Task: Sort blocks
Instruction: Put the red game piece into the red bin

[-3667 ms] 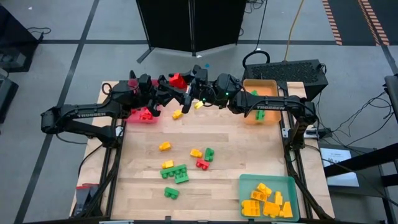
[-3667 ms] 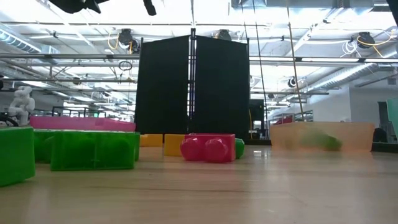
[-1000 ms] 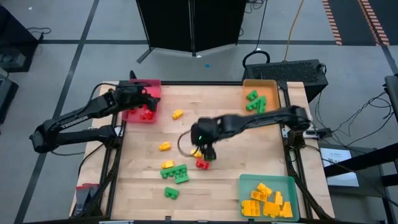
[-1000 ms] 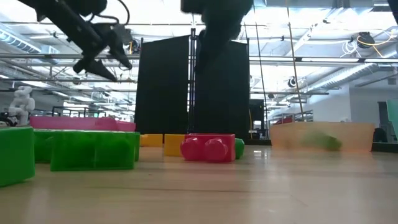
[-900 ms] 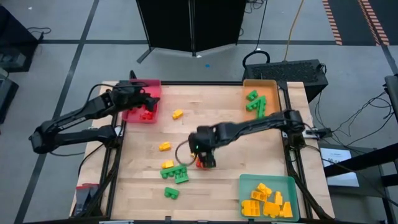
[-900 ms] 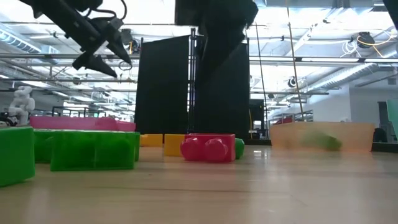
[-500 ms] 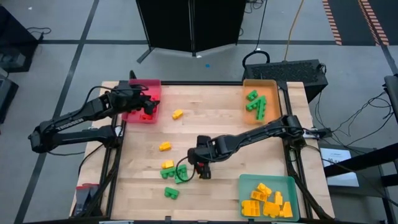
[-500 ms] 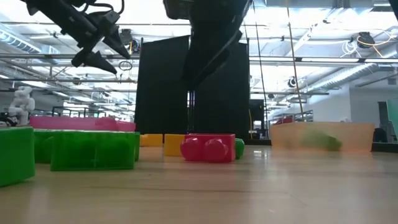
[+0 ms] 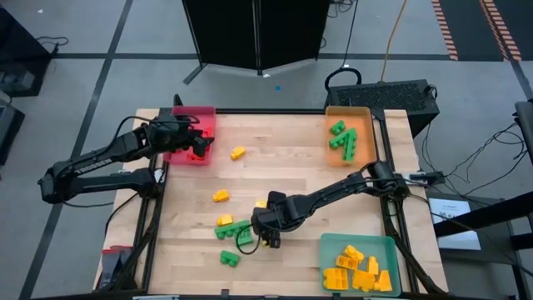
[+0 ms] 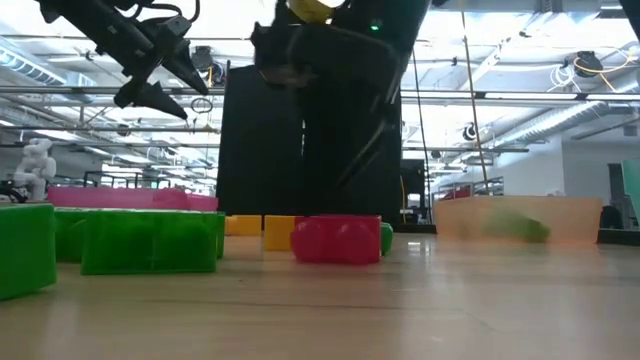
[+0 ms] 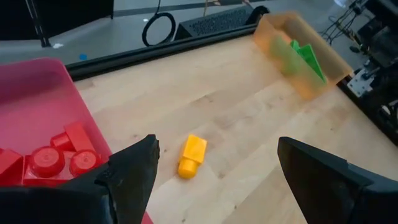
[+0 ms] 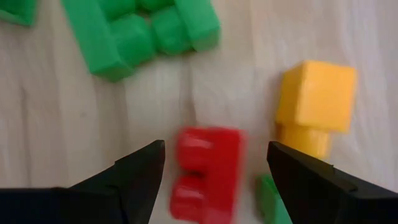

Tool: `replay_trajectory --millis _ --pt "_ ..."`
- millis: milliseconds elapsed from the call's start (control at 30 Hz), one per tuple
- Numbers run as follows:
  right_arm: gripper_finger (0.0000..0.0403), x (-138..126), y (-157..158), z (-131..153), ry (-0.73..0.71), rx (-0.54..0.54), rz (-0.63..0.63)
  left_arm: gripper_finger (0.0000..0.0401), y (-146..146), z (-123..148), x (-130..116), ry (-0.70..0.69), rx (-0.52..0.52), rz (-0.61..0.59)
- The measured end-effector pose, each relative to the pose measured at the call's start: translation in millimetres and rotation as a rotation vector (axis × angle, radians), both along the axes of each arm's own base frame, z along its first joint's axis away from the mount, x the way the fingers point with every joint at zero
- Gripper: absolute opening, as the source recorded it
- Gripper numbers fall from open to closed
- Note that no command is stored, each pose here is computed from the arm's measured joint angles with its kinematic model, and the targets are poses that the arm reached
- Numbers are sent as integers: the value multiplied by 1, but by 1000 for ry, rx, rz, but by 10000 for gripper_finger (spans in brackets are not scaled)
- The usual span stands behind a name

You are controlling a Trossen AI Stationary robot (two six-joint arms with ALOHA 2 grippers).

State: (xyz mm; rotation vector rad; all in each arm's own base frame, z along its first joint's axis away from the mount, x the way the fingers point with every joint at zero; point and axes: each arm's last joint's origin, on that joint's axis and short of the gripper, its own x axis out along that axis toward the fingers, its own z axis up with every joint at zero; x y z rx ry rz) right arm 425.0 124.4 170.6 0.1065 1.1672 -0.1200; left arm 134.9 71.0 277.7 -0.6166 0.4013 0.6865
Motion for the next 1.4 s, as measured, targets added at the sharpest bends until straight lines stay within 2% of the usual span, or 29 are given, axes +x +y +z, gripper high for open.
replay_trajectory --millis 200,467,600,800,1033,1167,1300,1400 --pt "279 -9 -3 -14 50 -39 -48 328 -1 0 1 -2 -1 0" --pt "273 -20 -5 -33 86 -32 -76 328 0 0 1 -5 0 3" --pt "231 -21 -5 -34 90 -29 -75 328 0 0 1 -7 -1 5" --pt "114 -22 -5 -34 98 -25 -81 328 0 1 1 -22 -14 17" --pt "115 -13 -13 -26 76 -29 -80 329 0 1 1 -25 -13 17" --pt "115 4 -29 7 -43 -93 -82 329 0 3 2 -51 -3 14" --pt "115 12 -54 70 -228 -167 -97 329 1 10 6 -127 16 -16" --pt "115 8 -81 120 -371 -224 -133 329 1 16 8 -196 42 -35"
